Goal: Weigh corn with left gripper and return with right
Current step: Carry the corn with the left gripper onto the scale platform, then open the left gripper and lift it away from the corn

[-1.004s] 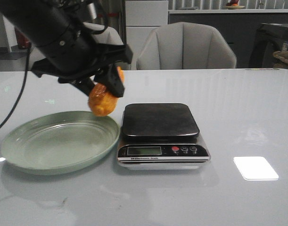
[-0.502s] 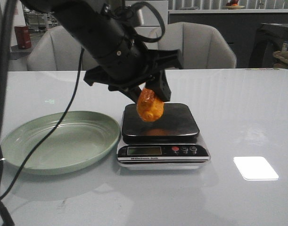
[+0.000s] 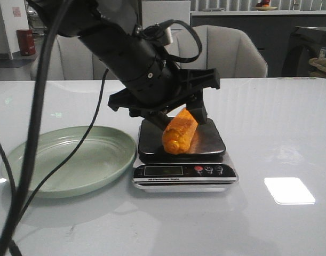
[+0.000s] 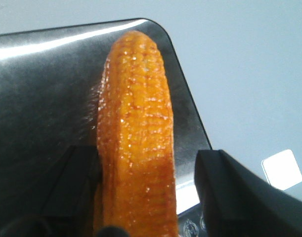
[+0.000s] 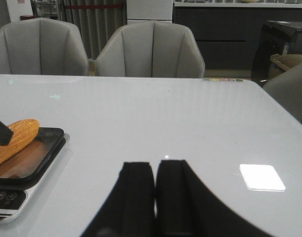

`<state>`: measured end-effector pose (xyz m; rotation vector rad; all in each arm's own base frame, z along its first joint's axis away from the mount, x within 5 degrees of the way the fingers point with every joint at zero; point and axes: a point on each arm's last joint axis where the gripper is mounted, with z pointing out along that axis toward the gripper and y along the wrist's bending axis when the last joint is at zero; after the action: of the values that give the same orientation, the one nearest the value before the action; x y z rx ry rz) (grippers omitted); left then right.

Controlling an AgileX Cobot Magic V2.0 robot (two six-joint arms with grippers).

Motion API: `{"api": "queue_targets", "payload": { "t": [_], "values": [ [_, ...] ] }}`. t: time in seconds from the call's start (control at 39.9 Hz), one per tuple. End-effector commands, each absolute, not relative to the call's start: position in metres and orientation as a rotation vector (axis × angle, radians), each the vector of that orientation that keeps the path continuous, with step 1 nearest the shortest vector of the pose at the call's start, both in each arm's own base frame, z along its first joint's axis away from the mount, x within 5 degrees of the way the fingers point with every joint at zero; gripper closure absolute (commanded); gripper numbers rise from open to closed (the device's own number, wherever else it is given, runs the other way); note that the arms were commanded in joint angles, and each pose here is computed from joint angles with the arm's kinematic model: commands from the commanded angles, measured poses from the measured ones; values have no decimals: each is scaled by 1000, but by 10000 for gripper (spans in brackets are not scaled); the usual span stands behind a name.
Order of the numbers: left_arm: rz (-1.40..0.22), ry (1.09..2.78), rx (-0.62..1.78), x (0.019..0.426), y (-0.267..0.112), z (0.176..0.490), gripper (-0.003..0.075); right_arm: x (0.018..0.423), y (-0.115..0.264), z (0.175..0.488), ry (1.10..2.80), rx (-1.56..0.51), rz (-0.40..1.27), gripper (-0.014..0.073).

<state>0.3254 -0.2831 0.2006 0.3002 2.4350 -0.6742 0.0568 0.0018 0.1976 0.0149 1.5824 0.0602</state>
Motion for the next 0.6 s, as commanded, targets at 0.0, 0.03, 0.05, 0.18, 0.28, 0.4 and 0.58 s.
{"api": "queue_targets", "payload": {
  "t": [0.0, 0.03, 0.05, 0.18, 0.28, 0.4, 0.58],
  "values": [
    [-751, 2271, 256, 324, -276, 257, 250, 56, 1, 202, 1492, 8, 43, 418],
    [-748, 2265, 254, 323, -272, 260, 250, 56, 1, 202, 1492, 8, 43, 418],
    [-747, 2258, 257, 321, -270, 263, 250, 56, 1, 202, 1492, 8, 43, 418],
    [-716, 2233, 261, 312, -250, 275, 250, 56, 1, 202, 1492, 8, 43, 418],
    [-700, 2216, 243, 301, -229, 285, 250, 56, 1, 202, 1492, 8, 43, 418],
    [-662, 2191, 247, 278, -200, 293, 250, 56, 1, 202, 1492, 8, 43, 418],
    [-634, 2129, 270, 240, -167, 307, 251, 56, 1, 202, 1492, 9, 43, 418]
  ]
}}
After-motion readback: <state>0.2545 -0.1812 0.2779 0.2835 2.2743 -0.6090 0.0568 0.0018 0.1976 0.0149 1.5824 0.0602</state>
